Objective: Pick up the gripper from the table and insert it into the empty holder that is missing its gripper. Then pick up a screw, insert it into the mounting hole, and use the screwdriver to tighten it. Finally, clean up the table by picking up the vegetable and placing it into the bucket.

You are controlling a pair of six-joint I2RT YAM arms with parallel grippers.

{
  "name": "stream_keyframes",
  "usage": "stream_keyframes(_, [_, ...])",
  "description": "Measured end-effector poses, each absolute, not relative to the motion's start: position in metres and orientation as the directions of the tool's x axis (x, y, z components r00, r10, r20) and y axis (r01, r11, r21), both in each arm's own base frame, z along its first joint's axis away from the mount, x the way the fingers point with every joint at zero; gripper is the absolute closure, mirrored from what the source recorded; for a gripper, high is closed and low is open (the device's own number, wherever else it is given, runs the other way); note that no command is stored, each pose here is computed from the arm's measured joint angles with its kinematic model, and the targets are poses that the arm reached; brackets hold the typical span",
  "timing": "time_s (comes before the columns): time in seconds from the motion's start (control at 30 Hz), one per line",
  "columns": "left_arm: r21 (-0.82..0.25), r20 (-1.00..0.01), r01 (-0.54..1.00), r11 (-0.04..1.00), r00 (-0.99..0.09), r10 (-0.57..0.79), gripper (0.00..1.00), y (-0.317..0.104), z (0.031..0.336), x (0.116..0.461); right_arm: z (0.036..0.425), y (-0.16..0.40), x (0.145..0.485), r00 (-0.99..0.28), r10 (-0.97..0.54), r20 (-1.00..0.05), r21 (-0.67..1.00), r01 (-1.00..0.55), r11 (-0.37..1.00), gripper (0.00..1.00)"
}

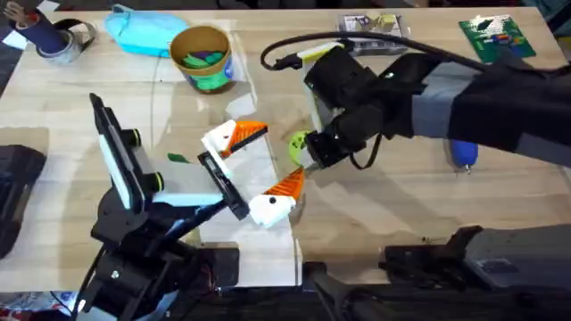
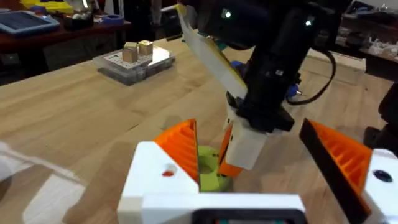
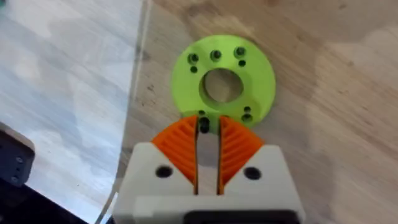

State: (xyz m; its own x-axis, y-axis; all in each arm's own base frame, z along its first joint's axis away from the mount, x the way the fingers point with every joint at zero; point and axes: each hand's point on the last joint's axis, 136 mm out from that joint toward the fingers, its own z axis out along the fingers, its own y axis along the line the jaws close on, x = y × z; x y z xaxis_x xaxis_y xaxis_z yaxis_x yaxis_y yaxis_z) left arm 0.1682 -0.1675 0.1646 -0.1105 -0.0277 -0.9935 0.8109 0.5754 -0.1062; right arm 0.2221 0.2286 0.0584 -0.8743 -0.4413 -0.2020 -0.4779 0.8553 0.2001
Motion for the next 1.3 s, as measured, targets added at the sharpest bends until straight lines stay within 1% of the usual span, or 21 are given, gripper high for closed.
stream_keyframes(0.07, [-0.106, -0.994, 0.811, 0.575, -0.11, -0.028, 0.008, -0.1675, 0.1646, 0.1682, 0.0561, 0.2273, 0.2193, -0.879, -0.439, -0.184, 0.203, -0.471, 0.858, 0.864])
stream_keyframes(0.13, [-0.106, -0.994, 0.811, 0.575, -0.11, -0.028, 0.008, -0.1675, 0.1646, 0.1682, 0.0555, 0.2254, 0.2162, -0.883, -0.439, -0.168, 0.203, -0.467, 0.861, 0.873])
stream_keyframes(0.23, [-0.106, -0.994, 0.811, 0.575, -0.11, -0.027, 0.008, -0.1675, 0.1646, 0.1682, 0.0548, 0.2233, 0.2128, -0.885, -0.44, -0.151, 0.203, -0.464, 0.862, 0.864])
stream_keyframes(0.53, [-0.106, -0.994, 0.811, 0.575, -0.11, -0.028, 0.008, -0.1675, 0.1646, 0.1682, 0.0552, 0.2247, 0.2125, -0.885, -0.44, -0.152, 0.211, -0.464, 0.86, 0.816])
stream_keyframes(0.73, [-0.106, -0.994, 0.811, 0.576, -0.11, -0.027, 0.008, -0.1675, 0.1646, 0.1682, 0.0558, 0.2268, 0.2149, -0.884, -0.439, -0.165, 0.214, -0.466, 0.859, 0.803])
stream_keyframes(0.97, [-0.106, -0.994, 0.811, 0.575, -0.11, -0.028, 0.008, -0.1675, 0.1646, 0.1682, 0.055, 0.2277, 0.2161, -0.885, -0.435, -0.167, 0.215, -0.464, 0.86, 0.812])
stream_keyframes(1.07, [-0.106, -0.994, 0.811, 0.575, -0.11, -0.027, 0.008, -0.1675, 0.1646, 0.1682, 0.0548, 0.2283, 0.2168, -0.888, -0.429, -0.168, 0.216, -0.458, 0.862, 0.833])
stream_keyframes(1.2, [-0.106, -0.994, 0.811, 0.575, -0.11, -0.028, 0.008, -0.1675, 0.1646, 0.1682, 0.0551, 0.2309, 0.2196, -0.894, -0.412, -0.176, 0.223, -0.444, 0.868, 0.804])
stream_keyframes(1.3, [-0.106, -0.994, 0.811, 0.575, -0.11, -0.028, 0.008, -0.1675, 0.1646, 0.1682, 0.055, 0.2326, 0.2217, -0.899, -0.399, -0.182, 0.227, -0.433, 0.872, 0.82])
